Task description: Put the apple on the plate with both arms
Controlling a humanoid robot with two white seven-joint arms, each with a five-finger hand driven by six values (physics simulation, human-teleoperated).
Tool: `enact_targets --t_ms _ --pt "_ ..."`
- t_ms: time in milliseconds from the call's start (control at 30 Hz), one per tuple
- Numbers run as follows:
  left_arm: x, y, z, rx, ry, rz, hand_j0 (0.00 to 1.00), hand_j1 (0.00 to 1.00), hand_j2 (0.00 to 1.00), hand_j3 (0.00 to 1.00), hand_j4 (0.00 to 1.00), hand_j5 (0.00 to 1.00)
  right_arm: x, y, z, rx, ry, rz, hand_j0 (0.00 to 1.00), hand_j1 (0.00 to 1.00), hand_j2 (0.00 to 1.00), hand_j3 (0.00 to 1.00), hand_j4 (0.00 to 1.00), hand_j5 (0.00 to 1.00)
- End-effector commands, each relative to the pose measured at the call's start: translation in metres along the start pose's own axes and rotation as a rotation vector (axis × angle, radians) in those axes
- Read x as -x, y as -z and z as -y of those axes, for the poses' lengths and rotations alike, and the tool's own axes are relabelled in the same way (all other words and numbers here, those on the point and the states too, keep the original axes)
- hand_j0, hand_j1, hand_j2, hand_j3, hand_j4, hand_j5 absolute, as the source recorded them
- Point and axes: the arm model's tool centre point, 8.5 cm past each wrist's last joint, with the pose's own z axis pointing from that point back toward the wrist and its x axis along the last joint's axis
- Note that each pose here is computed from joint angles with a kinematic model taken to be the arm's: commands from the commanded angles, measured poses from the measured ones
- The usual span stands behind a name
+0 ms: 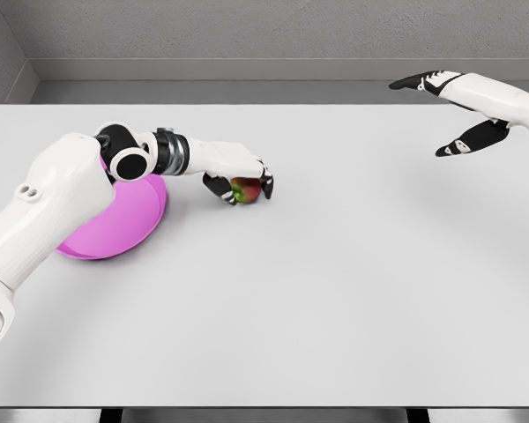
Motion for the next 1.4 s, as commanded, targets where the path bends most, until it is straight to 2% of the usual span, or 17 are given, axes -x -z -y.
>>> enact_targets --t_ms 0,233,367,467,533,600,733,833,967,1133,1167,1200,1233,1267,1333,1367 --pt "0.000 -0.001 0.000 -0.004 0.002 0.008 0.51 0.51 0.51 0.51 0.51 0.51 0.001 -0.001 0.001 0.005 0.007 -0.002 1.00 1.00 1.00 1.00 1.00 1.00" --pt "-0.001 -0.006 -0.003 -0.013 0.017 0.032 0.51 0.51 0.51 0.51 0.51 0.51 0.002 -0.002 0.001 0.005 0.008 -0.006 1.00 1.00 1.00 1.00 1.00 1.00" --pt "0.003 -0.019 -0.005 -0.038 0.022 0.076 0.51 0.51 0.51 0.51 0.51 0.51 0.002 -0.002 0.000 0.005 0.009 -0.007 1.00 1.00 1.00 1.00 1.00 1.00" --pt "0.016 -0.040 -0.002 -0.070 -0.031 0.065 0.51 0.51 0.51 0.51 0.51 0.51 0.002 -0.002 0.000 0.005 0.009 -0.007 1.00 1.00 1.00 1.00 1.00 1.00" --pt "0.031 -0.059 0.004 -0.074 -0.052 0.030 0.51 0.51 0.51 0.51 0.51 0.51 0.002 -0.002 0.000 0.005 0.009 -0.007 1.00 1.00 1.00 1.00 1.00 1.00" --pt "0.051 -0.090 0.005 -0.108 -0.085 -0.023 0.51 0.51 0.51 0.51 0.51 0.51 0.002 -0.002 0.000 0.005 0.009 -0.007 1.00 1.00 1.00 1.00 1.00 1.00" --pt "0.088 -0.159 0.024 -0.135 -0.150 -0.145 0.51 0.51 0.51 0.51 0.51 0.51 0.002 -0.002 0.000 0.005 0.009 -0.007 1.00 1.00 1.00 1.00 1.00 1.00" --pt "0.107 -0.201 0.057 -0.120 -0.216 -0.230 0.51 0.51 0.51 0.51 0.51 0.51 0.002 -0.002 0.000 0.005 0.009 -0.007 1.00 1.00 1.00 1.00 1.00 1.00" --pt "0.111 -0.213 0.077 -0.104 -0.247 -0.255 0.51 0.51 0.51 0.51 0.51 0.51 0.003 -0.002 0.000 0.005 0.010 -0.008 1.00 1.00 1.00 1.00 1.00 1.00" --pt "0.111 -0.213 0.074 -0.116 -0.246 -0.254 0.52 0.52 0.52 0.52 0.52 0.52 0.002 -0.002 0.002 0.006 0.006 -0.008 1.00 1.00 1.00 1.00 1.00 1.00" --pt "0.110 -0.211 0.074 -0.118 -0.248 -0.250 0.57 0.57 0.57 0.57 0.57 0.57 0.002 -0.002 0.004 0.009 0.003 -0.007 1.00 1.00 1.00 1.00 1.00 1.00" --pt "0.110 -0.212 0.071 -0.130 -0.254 -0.245 0.76 0.76 0.76 0.76 0.76 0.76 0.002 -0.002 0.004 0.009 0.003 -0.007 1.00 1.00 1.00 1.00 1.00 1.00" --pt "0.107 -0.211 0.064 -0.160 -0.262 -0.220 0.99 0.99 0.99 0.99 0.99 0.99 0.002 -0.002 0.004 0.009 0.003 -0.007 1.00 1.00 1.00 1.00 1.00 1.00" --pt "0.102 -0.211 0.055 -0.189 -0.260 -0.194 1.00 1.00 1.00 1.00 1.00 1.00 0.002 -0.002 0.004 0.009 0.003 -0.007 1.00 1.00 1.00 1.00 1.00 1.00" --pt "0.064 -0.188 0.020 -0.215 -0.145 -0.068 1.00 1.00 1.00 1.00 1.00 1.00 0.002 -0.002 0.004 0.009 0.004 -0.008 1.00 1.00 1.00 1.00 1.00 1.00" --pt "0.034 -0.164 -0.002 -0.239 -0.080 0.033 1.00 1.00 1.00 1.00 1.00 1.00 0.002 -0.002 0.004 0.009 0.004 -0.008 1.00 1.00 1.00 1.00 1.00 1.00"
